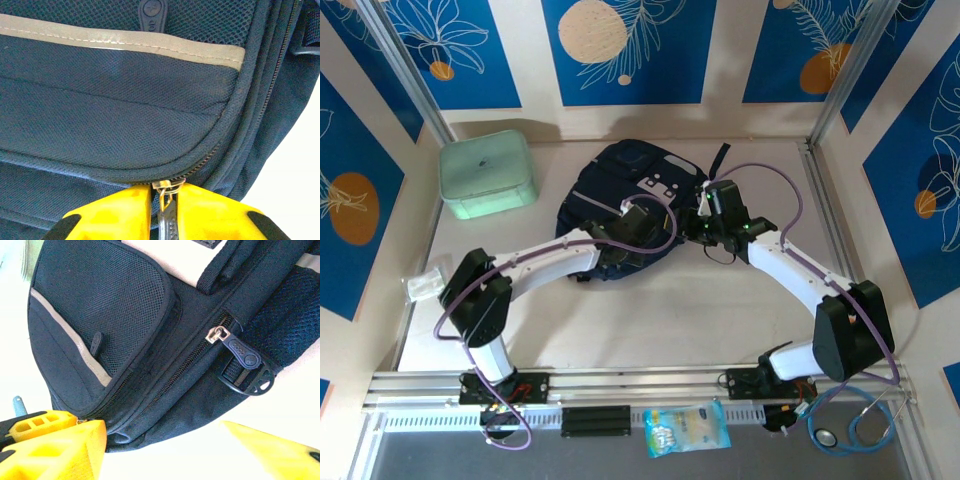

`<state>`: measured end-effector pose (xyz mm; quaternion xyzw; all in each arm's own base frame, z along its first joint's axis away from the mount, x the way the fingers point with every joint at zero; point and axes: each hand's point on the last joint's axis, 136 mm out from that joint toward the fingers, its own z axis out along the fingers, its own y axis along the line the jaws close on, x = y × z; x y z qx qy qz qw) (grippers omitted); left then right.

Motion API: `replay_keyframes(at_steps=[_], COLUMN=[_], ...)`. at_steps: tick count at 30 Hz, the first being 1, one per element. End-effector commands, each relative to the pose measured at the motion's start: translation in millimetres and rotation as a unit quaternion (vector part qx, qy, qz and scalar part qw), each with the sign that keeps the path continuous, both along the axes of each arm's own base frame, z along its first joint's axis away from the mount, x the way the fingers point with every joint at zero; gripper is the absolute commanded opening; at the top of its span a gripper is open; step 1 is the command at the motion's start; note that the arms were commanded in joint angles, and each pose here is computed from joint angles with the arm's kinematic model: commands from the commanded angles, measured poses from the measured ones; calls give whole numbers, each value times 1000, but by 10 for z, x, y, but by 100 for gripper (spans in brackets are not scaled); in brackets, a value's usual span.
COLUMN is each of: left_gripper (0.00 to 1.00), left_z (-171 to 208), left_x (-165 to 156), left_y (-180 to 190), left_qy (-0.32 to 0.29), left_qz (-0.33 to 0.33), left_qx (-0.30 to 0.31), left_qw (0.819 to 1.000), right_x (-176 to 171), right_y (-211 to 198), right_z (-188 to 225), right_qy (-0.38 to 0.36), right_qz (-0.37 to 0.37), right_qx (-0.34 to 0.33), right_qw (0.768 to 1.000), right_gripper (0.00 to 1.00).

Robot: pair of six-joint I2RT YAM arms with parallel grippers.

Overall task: Pack the student bag
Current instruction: Unzip the student bag at the top-center of the table.

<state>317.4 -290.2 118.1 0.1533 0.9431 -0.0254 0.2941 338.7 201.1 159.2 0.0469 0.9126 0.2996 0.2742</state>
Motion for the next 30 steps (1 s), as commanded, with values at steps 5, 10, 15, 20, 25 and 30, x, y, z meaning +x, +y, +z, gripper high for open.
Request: replay_keyframes(at_steps=[5,10,15,20,25,30], left_gripper=[15,0,0,0,0,0], left_z=[-85,-43,128,161,244,229], left_x=[1,8,-77,-229,-213,-250], left_y=[-45,-45,-336,-667,-835,-952], left_qy=[18,15,12,44,41,52], left_qz=[-12,-20,-107,-166,-182,-199], left_qx=[-6,-36,-103,-156,-185,-202], left_qw=[1000,999,989,973,965,957], right_x=[-32,-10,15,61,58,89], right_y=[5,0,2,-26,-98,-48], right_z=[-49,-120,-175,-75,-154,-220], right_qy=[15,36,51,52,97,124], right_qz=[-2,-35,-76,-94,-116,-107], right_qx=[11,33,71,96,109,117], right_qw=[1000,998,993,990,982,979], right_gripper=[60,55,51,51,44,41])
